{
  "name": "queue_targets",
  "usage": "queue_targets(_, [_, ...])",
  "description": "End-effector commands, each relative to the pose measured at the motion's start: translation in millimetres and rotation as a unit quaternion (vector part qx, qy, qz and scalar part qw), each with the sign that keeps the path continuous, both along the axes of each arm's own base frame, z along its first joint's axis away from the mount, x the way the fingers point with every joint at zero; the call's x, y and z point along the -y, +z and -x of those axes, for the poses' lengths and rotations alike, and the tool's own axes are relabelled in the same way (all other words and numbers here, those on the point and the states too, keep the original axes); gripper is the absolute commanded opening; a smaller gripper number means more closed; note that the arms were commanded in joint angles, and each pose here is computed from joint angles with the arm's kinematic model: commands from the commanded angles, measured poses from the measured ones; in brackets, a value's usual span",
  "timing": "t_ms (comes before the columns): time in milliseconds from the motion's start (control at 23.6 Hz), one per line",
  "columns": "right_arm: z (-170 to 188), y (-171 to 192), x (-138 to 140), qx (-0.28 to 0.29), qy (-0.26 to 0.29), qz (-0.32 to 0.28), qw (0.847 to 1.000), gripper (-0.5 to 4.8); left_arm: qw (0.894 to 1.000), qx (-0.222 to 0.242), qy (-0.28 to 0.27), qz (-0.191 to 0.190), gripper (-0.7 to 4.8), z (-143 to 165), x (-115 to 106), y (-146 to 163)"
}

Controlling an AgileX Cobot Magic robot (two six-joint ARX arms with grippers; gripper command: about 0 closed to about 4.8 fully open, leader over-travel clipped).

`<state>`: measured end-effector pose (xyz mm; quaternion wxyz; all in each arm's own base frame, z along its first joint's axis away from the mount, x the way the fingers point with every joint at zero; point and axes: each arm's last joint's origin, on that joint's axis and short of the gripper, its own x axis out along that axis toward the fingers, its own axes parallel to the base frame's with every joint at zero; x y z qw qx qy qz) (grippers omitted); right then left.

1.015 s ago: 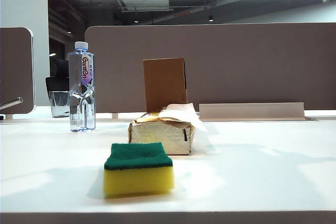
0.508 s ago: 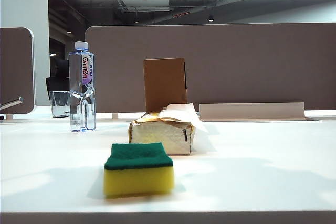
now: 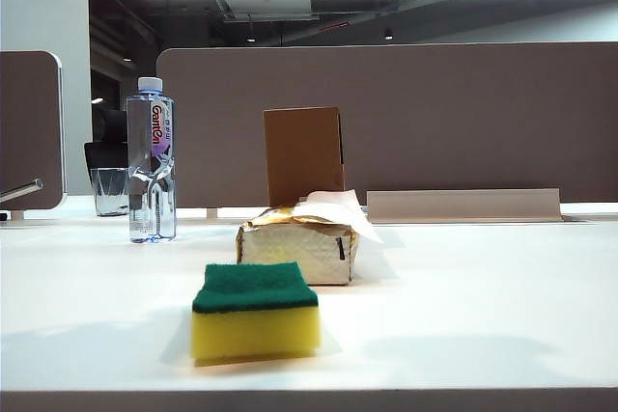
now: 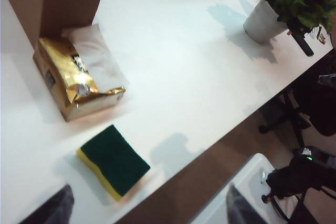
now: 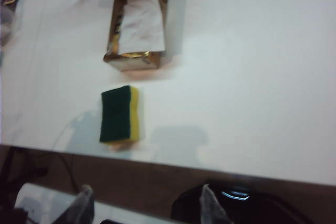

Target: Move the sponge from right to left to wipe the table, avoiding obstacles on the table, and finally reaching the bottle of mineral water.

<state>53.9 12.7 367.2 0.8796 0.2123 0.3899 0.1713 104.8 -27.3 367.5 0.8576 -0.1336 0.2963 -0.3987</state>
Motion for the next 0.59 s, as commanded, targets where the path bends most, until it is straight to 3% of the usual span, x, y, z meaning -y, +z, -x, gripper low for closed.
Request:
queue_targets(42, [7.8,-0.6,-0.8,-0.008,0.007,-0.011,1.000,2.61,1.000,-0.007,-0.017,-0.003,3.87,2.3,3.1,-1.0])
queue_targets(338, [11.0,-1.5,-1.5,-0.014,0.017,-0.020,1.000,2.61,0.997,-0.049,-0.052,-0.038,3.87,-6.3,18.2,-39.0])
queue_targets(592, [11.7,-1.3,-2.4,-0.016,0.029,-0.032,0.999,2.61,0.994,-0.069,-0.079,-0.042,4.00,-32.1,32.6,-75.3])
